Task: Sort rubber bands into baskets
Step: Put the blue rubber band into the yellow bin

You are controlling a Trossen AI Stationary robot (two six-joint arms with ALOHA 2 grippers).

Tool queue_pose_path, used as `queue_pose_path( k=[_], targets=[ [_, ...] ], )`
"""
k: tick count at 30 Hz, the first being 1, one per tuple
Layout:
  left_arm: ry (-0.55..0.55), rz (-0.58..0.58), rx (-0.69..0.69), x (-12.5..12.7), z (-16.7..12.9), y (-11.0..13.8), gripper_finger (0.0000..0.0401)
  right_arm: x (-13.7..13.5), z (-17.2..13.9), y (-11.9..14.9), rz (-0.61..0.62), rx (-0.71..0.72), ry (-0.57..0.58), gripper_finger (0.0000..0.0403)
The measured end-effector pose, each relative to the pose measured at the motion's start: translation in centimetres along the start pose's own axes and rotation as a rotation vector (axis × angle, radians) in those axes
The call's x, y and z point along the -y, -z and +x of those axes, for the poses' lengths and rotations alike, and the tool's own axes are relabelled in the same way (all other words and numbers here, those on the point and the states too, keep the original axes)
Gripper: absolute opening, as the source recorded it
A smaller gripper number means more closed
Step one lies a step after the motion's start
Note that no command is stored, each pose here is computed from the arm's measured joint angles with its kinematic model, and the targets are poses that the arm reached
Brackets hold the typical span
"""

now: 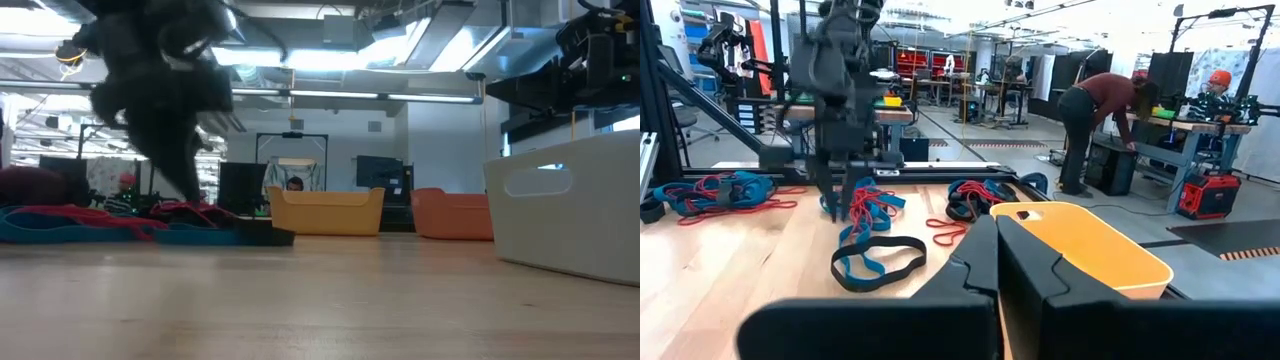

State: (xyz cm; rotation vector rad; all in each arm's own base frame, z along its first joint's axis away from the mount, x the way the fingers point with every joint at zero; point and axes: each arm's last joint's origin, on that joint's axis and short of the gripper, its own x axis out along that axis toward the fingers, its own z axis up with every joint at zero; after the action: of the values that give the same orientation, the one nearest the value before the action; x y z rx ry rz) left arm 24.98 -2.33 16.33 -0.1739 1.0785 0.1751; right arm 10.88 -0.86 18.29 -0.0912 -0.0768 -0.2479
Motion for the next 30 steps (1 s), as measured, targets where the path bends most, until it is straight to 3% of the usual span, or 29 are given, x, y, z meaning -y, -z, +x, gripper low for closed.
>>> queue_pose_path(
  k=[6, 12, 16, 23, 30],
  targets=[
    [-0.009, 0.013, -0.023, 0.1, 1.5, 0.2, 0.0115, 0.0, 0.0, 0.0, 0.0, 0.001, 0.0, 0.0005],
    [-0.02, 0.037, -0.053, 0.2, 3.3, 0.4, 0.0125, 0.0, 0.0, 0.0, 0.0, 0.001, 0.0, 0.0005],
    [-0.027, 0.04, -0.069, 0.2, 3.9, 0.5, 0.0101, 0.0, 0.0, 0.0, 0.0, 0.0, 0.0, 0.0005],
    [-0.004, 0.051, -0.005, 0.4, 3.9, -0.1, 0.001, 0.0, 0.0, 0.0, 0.003, -0.002, -0.001, 0.0005],
    [0.037, 0.043, 0.035, 0.6, 3.4, -0.5, 0.0005, 0.0, 0.0, 0.0, 0.002, -0.005, -0.001, 0.0005]
  ],
)
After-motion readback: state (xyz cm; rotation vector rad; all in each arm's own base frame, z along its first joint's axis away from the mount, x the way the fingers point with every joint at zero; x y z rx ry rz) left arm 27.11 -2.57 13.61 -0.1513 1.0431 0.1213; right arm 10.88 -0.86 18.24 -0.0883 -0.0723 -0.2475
